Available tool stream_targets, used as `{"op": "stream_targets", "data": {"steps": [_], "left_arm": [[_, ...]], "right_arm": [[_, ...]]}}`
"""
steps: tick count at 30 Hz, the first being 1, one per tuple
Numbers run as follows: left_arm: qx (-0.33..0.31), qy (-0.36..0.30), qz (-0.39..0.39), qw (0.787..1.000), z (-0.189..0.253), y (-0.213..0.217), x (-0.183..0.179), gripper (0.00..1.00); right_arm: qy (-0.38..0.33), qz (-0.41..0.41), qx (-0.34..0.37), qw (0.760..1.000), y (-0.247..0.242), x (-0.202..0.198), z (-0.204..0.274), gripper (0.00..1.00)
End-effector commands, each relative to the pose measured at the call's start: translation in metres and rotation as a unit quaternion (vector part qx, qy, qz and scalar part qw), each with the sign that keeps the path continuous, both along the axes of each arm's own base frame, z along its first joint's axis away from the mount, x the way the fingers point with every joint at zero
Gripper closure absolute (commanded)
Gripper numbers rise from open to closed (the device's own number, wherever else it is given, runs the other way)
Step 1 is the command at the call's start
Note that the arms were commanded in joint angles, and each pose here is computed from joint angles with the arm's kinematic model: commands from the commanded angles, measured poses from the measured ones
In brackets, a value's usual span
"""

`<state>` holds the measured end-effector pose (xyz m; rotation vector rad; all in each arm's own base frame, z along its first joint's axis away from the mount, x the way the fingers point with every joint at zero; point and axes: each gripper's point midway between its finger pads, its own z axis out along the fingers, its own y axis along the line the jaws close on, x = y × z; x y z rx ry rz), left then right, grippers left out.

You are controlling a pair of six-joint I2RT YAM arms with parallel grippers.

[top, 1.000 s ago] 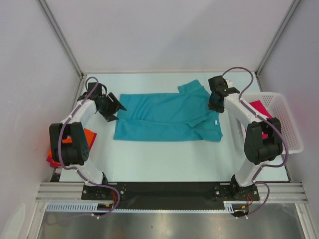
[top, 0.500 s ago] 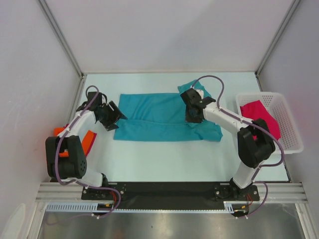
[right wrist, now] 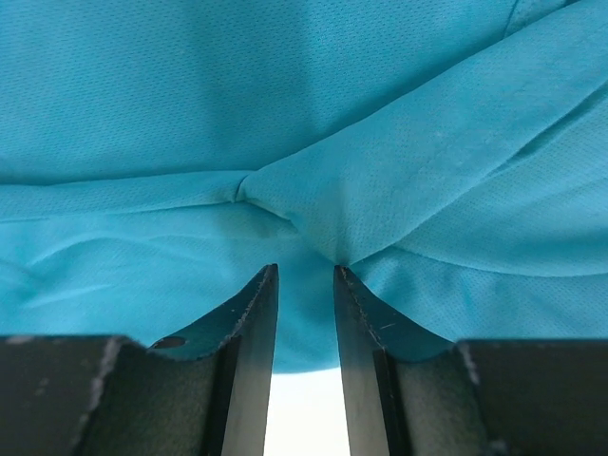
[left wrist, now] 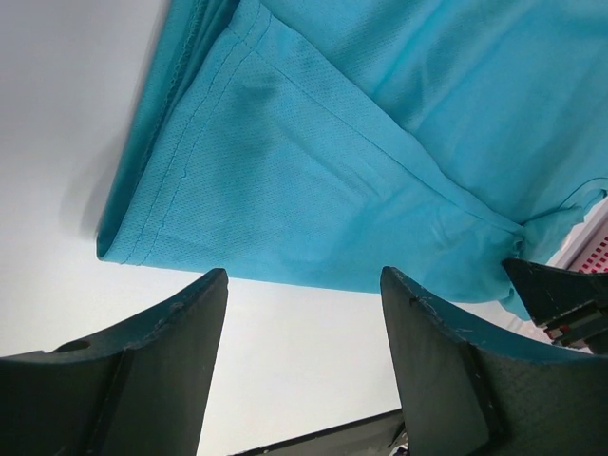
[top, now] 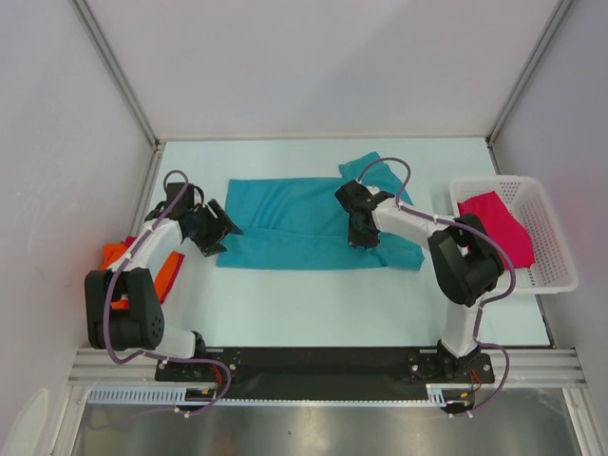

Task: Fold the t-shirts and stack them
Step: Fold the flattened tshirt in 1/3 of the way

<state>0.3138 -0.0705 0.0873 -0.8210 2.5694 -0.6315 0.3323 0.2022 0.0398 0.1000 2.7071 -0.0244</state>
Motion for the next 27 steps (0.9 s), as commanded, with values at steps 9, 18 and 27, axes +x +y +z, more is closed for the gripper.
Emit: {"op": "stream_targets", "data": {"steps": [9,18,27], "left_arm": [[0.004,-0.036,-0.017,0.999,0.013,-0.001,0.006,0.29],[0.006,-0.038,-0.017,0.999,0.015,0.000,0.009,0.29],[0.010,-0.034,-0.013,0.999,0.013,0.003,0.010,0.29]], "right_arm": [[-0.030,-0.018,-0.025,0.999,-0.008,0.052,0.001,0.67],[-0.037,-0.026,-0.036,0.998,-0.017,0.077,0.006,0.67],[-0.063,-0.036,-0.043,0.996,-0.028,0.093,0.019,0.68]]}}
